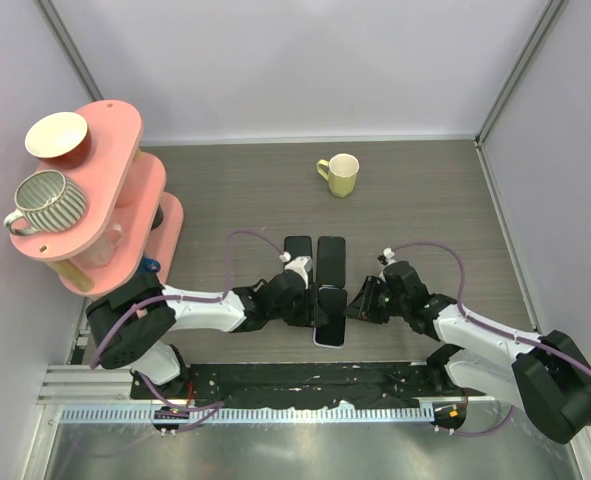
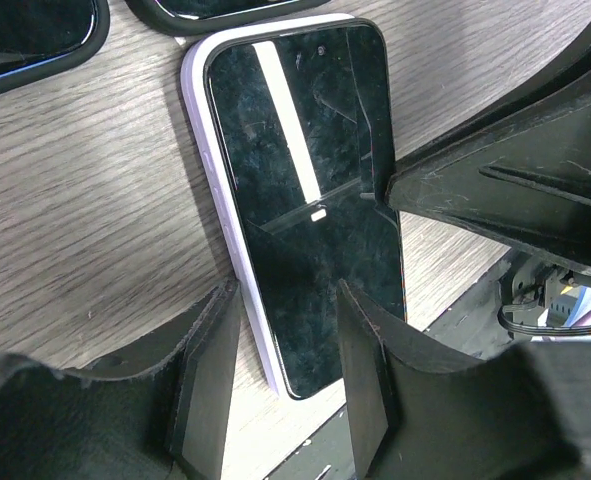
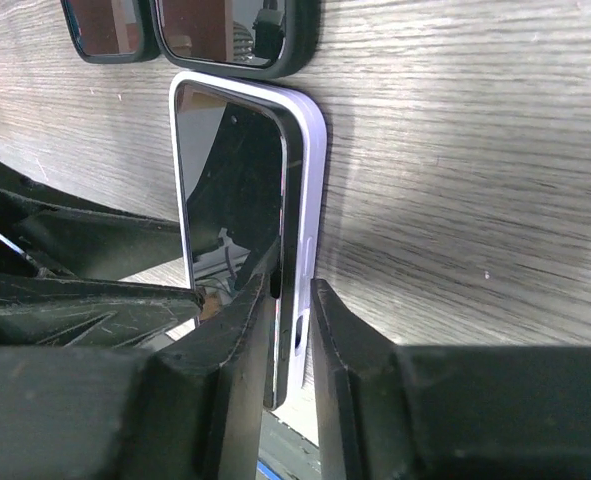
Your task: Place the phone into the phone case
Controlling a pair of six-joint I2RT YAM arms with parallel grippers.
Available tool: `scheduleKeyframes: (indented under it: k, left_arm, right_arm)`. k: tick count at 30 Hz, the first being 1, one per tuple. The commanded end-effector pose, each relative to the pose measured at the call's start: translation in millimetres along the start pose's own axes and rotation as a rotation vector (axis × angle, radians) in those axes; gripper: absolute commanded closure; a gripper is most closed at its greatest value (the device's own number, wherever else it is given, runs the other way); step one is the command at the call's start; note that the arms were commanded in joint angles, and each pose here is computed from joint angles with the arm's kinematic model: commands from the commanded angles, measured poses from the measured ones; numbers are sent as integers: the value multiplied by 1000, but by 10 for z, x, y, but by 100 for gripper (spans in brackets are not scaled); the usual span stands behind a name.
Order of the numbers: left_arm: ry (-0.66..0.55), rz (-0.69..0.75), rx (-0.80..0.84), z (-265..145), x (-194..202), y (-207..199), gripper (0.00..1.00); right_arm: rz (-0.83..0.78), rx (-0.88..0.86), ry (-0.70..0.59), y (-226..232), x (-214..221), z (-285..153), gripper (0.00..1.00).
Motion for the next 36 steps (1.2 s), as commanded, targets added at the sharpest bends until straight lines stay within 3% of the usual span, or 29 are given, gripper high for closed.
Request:
scheduleKeyframes:
  k: [1, 6, 12, 22, 28, 36]
  left_arm:
    - [-11, 7, -46, 68, 36, 31, 53]
    - [-7, -22, -49, 64, 74, 62, 63]
    - [-20, -105, 28, 0, 132, 112, 73]
    - [35, -159, 65, 49, 233, 169, 80]
    - [25, -172, 75, -54, 194, 212, 80]
    - [50, -172, 75, 3, 223, 229, 80]
  right_arm:
    - [33, 171, 50, -268, 204, 7, 70]
    - [39, 70, -2, -95, 82, -52, 50]
    - [22, 13, -17, -86, 119, -34, 42]
    - [24, -76, -6, -37, 135, 34, 38]
    - [89, -347, -82, 282, 0, -77, 37]
    - [143, -492, -85, 395, 5, -143, 37]
Point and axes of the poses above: each gripper's point midway between its finger pads, its own z axis out along the fingers, its own y axis along the line the jaws close on, x = y × z, the point moved 8 cm from there along -z, back along the fingers, and after that the axes turned 15 degrees about -z, right-handed, at the moved point
